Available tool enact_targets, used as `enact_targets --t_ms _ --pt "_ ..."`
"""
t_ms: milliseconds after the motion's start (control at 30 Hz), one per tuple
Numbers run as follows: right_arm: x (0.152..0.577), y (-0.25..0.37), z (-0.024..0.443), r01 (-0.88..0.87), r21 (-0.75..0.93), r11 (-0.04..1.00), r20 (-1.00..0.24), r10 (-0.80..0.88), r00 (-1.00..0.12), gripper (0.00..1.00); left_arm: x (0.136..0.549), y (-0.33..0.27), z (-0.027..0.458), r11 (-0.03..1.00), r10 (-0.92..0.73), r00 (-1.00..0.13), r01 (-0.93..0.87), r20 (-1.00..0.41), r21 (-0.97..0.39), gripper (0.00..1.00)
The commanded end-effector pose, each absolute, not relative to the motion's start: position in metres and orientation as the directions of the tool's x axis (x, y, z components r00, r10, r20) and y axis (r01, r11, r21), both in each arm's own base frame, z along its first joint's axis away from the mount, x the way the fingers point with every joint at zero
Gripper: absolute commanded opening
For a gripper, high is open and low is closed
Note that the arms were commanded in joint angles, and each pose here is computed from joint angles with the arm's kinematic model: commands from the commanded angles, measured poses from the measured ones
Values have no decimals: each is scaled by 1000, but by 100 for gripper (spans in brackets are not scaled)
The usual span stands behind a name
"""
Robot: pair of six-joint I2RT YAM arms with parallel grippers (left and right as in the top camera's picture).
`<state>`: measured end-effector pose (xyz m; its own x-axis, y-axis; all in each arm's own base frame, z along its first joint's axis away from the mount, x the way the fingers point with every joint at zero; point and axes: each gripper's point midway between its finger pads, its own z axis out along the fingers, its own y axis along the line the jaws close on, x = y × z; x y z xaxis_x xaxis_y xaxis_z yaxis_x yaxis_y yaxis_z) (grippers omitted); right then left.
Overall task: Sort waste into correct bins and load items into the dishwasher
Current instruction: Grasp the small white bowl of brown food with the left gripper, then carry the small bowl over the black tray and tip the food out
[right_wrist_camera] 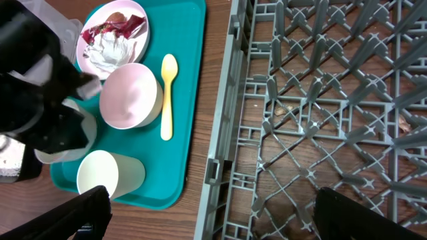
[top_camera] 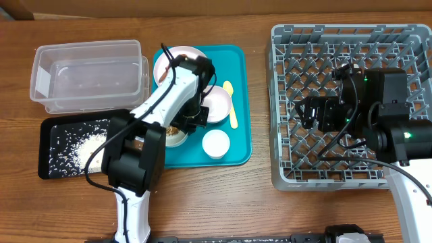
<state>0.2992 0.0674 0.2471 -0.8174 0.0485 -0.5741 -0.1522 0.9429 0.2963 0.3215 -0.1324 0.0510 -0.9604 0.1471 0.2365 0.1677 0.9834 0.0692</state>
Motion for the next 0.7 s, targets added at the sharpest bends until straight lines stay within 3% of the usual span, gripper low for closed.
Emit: enact_targets --t_ms 0,167,367,533,667 --pt "301 68 251 -158 299 941 -586 51 -809 100 346 -148 106 991 134 -986 133 98 -19 4" --pt "301 68 252 -158 298 941 -587 50 -808 100 354 -136 176 993 100 -994 102 -37 -53 4" --pt "301 68 252 -159 298 941 -588 50 -807 100 329 -82 232 998 -16 -995 -10 -96 -66 4" --pt "301 68 251 -158 299 941 -586 50 -809 100 315 -28 250 987 -142 -983 -131 -117 -98 4" --pt "301 68 252 -158 298 941 -587 50 -808 100 306 -4 246 962 -169 -981 -144 -91 -232 4"
